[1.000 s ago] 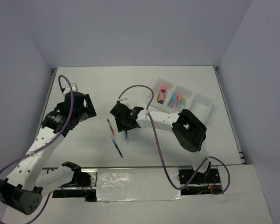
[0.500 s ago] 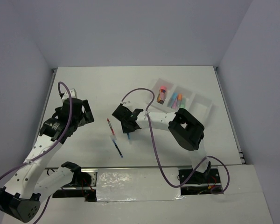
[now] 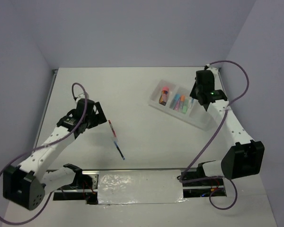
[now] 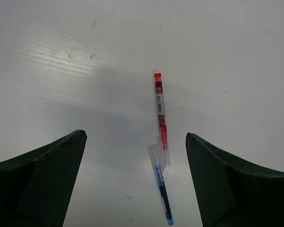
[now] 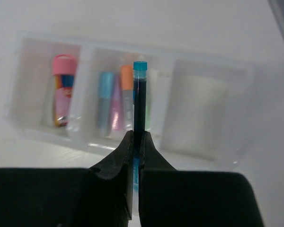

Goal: Sort the stationery into containers
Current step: Place the pen in the storage box.

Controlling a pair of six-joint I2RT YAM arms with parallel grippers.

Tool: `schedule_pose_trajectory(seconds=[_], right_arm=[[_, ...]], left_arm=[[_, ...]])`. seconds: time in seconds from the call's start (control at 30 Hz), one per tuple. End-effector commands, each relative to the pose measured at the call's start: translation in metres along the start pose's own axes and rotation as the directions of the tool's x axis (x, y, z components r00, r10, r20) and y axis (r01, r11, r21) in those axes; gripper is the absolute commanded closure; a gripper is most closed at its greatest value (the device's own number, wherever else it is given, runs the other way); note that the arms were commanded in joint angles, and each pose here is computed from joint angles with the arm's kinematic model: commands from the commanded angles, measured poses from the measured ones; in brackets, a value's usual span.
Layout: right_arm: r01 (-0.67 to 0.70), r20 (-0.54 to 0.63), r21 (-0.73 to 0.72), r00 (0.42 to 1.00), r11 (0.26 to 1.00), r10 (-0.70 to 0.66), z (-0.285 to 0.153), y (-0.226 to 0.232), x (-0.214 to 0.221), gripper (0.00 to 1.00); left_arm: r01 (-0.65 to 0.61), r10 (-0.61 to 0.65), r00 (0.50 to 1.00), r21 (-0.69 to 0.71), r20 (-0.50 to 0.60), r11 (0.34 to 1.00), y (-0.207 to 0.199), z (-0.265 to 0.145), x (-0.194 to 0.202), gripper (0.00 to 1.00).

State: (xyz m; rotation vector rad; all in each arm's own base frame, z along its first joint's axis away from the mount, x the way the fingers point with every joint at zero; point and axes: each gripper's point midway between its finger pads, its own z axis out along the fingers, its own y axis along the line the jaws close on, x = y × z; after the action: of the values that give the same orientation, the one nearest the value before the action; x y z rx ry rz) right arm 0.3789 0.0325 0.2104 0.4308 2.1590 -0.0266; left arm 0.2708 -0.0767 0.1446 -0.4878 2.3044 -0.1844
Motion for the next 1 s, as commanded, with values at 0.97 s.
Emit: schedule_pose_trajectory(seconds=[0.97], right_arm=[[0.332, -0.318, 0.000, 0.894, 0.943, -0.315, 0.091, -0.082, 0.037, 0.66]], left_arm=[[0.010, -0.019, 0.985, -0.051, -0.171, 0.999, -0.037, 0.095, 0.022, 0.01]])
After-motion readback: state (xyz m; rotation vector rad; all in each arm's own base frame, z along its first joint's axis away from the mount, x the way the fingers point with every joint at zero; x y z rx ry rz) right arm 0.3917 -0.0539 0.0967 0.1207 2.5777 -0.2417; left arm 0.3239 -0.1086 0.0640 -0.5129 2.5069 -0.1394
